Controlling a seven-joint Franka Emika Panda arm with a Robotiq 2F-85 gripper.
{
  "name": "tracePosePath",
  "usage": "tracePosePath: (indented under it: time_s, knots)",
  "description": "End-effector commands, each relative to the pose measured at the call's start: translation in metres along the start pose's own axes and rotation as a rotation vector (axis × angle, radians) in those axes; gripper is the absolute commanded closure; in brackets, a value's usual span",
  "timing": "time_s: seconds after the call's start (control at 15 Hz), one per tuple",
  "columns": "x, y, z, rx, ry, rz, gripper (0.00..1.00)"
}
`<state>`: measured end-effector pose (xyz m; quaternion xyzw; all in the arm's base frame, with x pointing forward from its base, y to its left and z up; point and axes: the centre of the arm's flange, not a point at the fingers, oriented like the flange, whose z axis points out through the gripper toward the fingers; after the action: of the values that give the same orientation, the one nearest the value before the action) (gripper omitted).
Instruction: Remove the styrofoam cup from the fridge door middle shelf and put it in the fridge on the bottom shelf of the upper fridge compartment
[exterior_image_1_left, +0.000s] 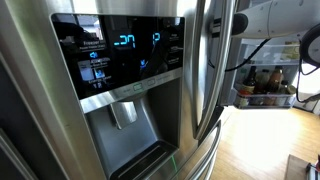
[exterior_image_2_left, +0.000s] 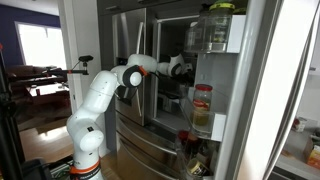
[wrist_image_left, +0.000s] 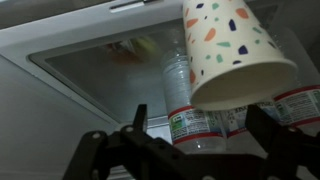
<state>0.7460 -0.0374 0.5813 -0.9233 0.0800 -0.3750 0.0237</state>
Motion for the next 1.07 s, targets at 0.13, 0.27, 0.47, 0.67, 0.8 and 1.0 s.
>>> tracePosePath:
  time_s: [0.13, 0.27, 0.47, 0.67, 0.8, 1.0]
  knots:
    - [-0.031, -0.001, -0.041, -0.005, -0.032, -0.004, 0.00]
    - [-0.047, -0.001, -0.054, 0.009, -0.018, -0.025, 0.00]
    - [-0.071, 0.000, -0.069, -0.018, -0.017, -0.048, 0.00]
    - [-0.097, 0.008, -0.086, -0.046, -0.008, -0.056, 0.00]
    - [-0.110, 0.016, -0.097, -0.048, 0.010, -0.053, 0.00]
    - [-0.127, 0.026, -0.116, -0.011, 0.022, -0.070, 0.00]
